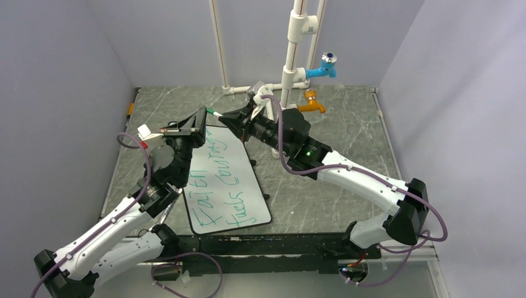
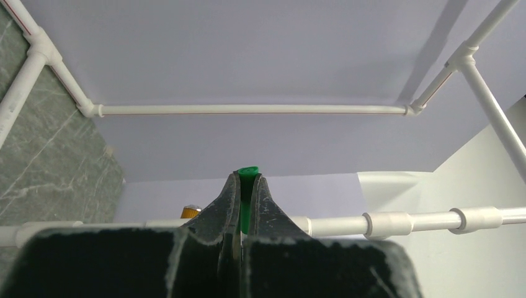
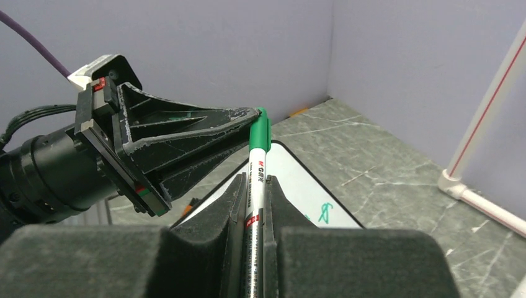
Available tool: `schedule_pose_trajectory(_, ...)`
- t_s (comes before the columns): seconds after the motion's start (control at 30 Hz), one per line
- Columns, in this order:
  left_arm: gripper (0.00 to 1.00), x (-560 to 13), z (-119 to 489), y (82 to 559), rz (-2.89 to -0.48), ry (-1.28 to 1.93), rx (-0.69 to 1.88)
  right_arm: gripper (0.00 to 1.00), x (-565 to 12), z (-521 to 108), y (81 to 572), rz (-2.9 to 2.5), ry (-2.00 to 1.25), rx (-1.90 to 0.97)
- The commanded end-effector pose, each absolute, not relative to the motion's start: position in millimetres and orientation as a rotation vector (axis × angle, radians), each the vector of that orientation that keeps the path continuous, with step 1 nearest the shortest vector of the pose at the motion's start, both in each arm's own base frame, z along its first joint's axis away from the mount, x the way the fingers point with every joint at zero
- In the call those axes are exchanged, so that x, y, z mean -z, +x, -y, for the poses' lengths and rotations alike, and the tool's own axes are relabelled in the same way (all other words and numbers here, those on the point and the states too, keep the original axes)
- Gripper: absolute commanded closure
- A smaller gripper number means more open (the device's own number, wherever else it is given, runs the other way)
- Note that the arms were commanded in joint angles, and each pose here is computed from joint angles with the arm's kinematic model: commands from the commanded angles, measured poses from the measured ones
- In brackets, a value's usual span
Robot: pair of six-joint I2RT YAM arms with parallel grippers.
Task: Write a sentence on the whiteboard
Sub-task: Insert the whiteboard marker without the cap into the pen cap.
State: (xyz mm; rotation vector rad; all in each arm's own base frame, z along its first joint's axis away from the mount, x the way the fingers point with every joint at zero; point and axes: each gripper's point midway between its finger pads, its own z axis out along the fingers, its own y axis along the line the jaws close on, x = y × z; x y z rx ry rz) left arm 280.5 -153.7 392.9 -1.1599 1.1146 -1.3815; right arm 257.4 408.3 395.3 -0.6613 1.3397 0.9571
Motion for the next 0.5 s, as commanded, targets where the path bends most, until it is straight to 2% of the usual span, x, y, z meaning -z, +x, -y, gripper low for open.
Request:
schedule_pose_trajectory(0.0,1.0,-422,252,219,-1.444,-0.747,1.817,1.0,-372,-435,253,-1.331,-0.808,-0.911)
schedule_pose_trajectory(0.17,0.99,-415,242,222,-1.497,-0.767,1.696,1.0,-378,-416,259,-1.33,-0.752,-0.84)
schedule_pose_trajectory(0.47,0.6,-400,219,217,-1.52,-0.8,1.585,1.0,-392,-398,269,-1.34,-0.66,-0.774)
